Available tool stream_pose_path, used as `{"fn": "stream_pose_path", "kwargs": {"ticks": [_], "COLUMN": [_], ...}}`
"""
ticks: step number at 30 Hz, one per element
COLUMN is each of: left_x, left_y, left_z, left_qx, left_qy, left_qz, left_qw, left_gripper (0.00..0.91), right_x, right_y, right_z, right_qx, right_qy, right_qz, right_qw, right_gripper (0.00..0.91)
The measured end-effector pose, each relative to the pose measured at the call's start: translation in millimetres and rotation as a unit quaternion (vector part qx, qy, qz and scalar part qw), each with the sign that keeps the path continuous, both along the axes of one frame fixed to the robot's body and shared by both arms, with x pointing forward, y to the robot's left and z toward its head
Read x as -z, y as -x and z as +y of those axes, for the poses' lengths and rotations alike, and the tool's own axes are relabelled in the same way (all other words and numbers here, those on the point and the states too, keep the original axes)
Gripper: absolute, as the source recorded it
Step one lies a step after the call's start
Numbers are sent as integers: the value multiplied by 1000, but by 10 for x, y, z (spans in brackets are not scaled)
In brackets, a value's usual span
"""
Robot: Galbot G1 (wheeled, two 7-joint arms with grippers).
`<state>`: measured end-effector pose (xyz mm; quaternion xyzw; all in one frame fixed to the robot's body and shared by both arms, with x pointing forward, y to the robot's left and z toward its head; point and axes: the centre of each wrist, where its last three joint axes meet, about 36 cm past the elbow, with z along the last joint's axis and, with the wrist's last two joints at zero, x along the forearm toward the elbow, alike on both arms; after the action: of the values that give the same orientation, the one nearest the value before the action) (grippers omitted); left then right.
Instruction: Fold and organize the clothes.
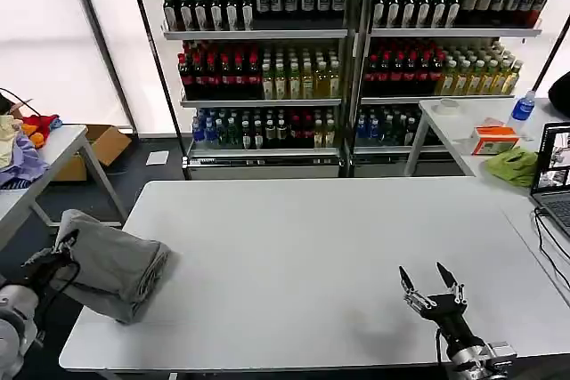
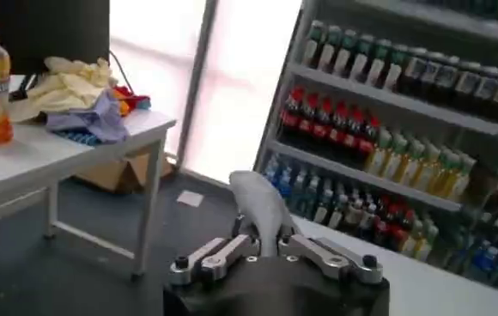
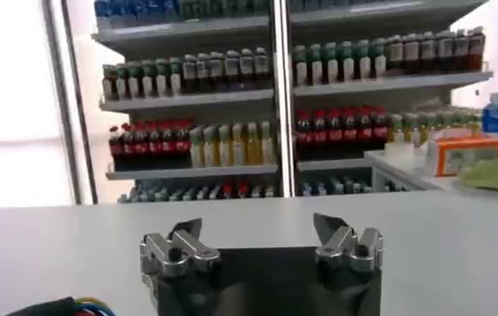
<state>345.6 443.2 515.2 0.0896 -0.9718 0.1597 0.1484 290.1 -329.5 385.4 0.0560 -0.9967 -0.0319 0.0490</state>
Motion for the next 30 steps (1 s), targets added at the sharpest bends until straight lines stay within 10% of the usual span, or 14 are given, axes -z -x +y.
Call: {"fn": "stream_pose_path", "kwargs": {"ticks": [7, 21, 23, 24, 30], "left_x": [68, 814, 882, 897, 897], "left_y": [86, -69, -87, -93, -113], "left_z": [-546, -2221, -2421, -2526, -2853], "left_qx": [24, 106, 113, 117, 135], "left_qy": [96, 292, 305, 311, 323], "left_qz": [-20, 10, 17, 19, 13], "left_qw": [995, 950, 945, 943, 937], "left_gripper": [10, 20, 343, 907, 907], "right_x": [-88, -158, -157, -157, -190], "right_y": [16, 33, 6, -9, -154], "right_z": [-36, 19, 31, 39, 145], "right_qx": [13, 9, 6, 5, -10], "right_qy": [-4, 1, -4, -8, -36], "right_qz": [-7, 6, 11, 13, 28], "right_qw": [1000, 1000, 1000, 1000, 999], "right_gripper": [907, 907, 907, 907, 907]}}
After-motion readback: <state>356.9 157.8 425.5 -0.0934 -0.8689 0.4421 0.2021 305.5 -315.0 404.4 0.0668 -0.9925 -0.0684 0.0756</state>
